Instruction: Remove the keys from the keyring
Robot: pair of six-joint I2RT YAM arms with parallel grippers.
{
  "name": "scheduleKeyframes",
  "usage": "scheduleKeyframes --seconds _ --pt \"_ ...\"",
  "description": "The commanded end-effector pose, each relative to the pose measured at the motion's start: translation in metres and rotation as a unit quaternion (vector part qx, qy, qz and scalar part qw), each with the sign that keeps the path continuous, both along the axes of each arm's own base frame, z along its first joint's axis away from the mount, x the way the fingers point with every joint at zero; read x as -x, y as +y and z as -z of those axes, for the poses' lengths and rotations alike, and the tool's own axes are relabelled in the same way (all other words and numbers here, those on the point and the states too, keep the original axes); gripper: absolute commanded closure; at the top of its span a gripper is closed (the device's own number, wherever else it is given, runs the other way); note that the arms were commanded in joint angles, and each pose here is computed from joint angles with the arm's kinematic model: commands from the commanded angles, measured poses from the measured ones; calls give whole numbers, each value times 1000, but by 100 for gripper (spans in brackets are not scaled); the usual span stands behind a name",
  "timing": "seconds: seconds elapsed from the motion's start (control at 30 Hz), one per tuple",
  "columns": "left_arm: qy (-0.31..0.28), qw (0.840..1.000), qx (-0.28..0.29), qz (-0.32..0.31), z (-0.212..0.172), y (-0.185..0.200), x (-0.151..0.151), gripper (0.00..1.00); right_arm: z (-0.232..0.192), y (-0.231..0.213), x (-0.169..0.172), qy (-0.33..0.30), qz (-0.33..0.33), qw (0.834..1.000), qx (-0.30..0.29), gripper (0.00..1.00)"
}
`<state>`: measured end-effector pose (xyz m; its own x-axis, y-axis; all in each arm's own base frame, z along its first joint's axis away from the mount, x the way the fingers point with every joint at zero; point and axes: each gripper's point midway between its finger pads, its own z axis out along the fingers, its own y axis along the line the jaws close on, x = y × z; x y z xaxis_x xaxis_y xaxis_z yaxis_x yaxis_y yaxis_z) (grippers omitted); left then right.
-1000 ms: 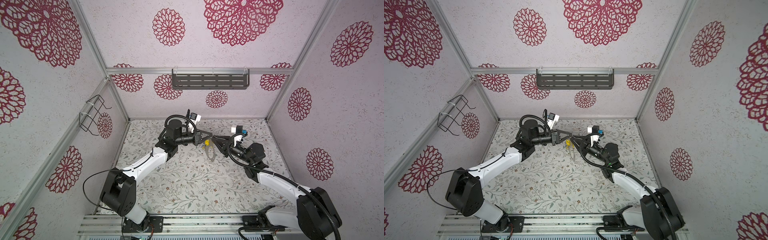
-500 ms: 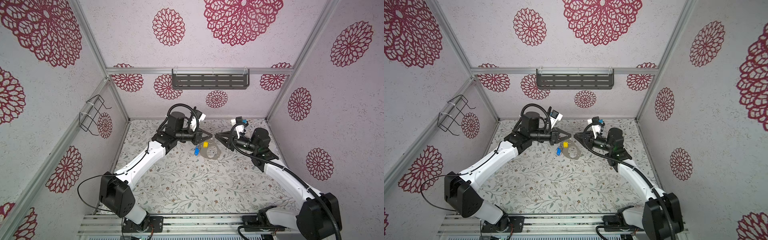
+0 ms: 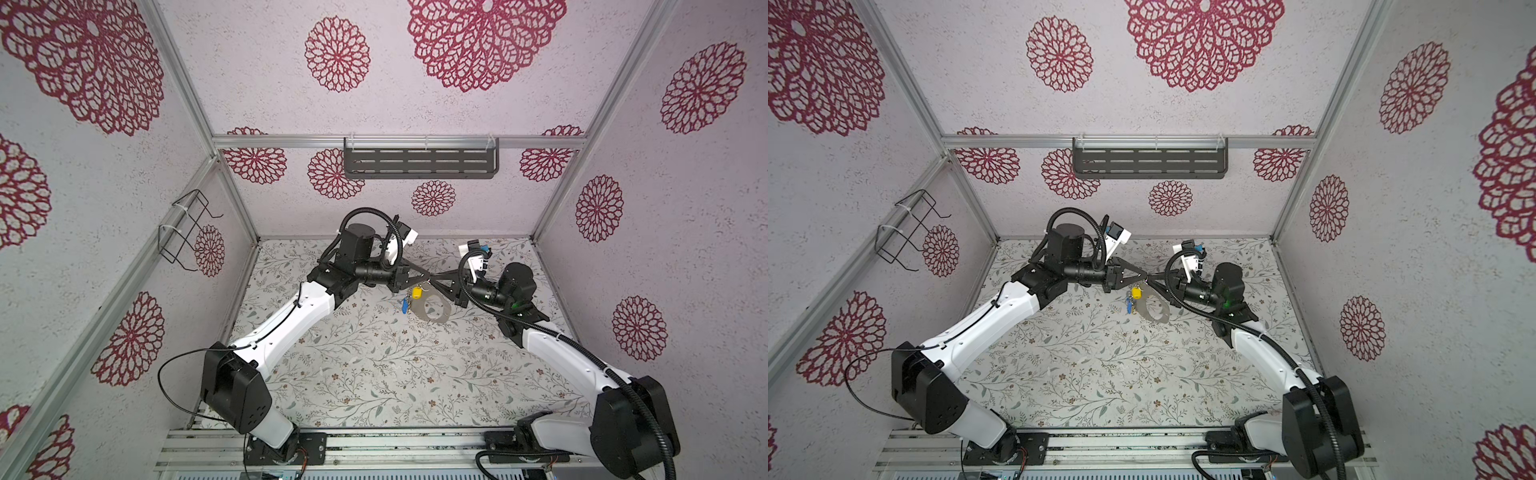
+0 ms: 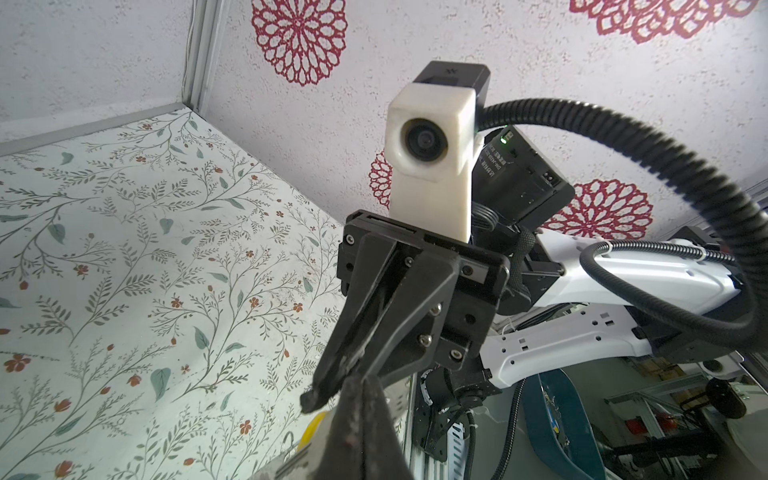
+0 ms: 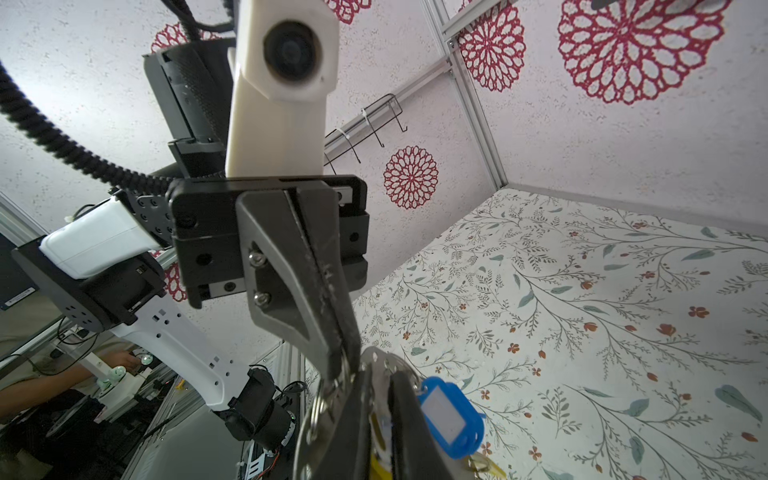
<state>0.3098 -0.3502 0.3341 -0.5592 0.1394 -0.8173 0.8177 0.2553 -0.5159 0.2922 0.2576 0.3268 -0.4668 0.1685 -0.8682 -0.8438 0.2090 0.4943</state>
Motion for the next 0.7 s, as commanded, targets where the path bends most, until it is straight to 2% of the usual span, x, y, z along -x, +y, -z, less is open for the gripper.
scheduleKeyframes --seconds 0.0,0.13,0.67 --pt "-21 1000 5 5 -9 -2 -1 100 -19 2 14 -44 -21 999 -16 83" --pt "-23 1000 2 3 -9 -1 0 100 -13 -7 10 -41 1 999 -6 76" --pt "-20 1000 2 6 -8 -3 -1 100 -22 -9 14 -45 -7 998 -35 74"
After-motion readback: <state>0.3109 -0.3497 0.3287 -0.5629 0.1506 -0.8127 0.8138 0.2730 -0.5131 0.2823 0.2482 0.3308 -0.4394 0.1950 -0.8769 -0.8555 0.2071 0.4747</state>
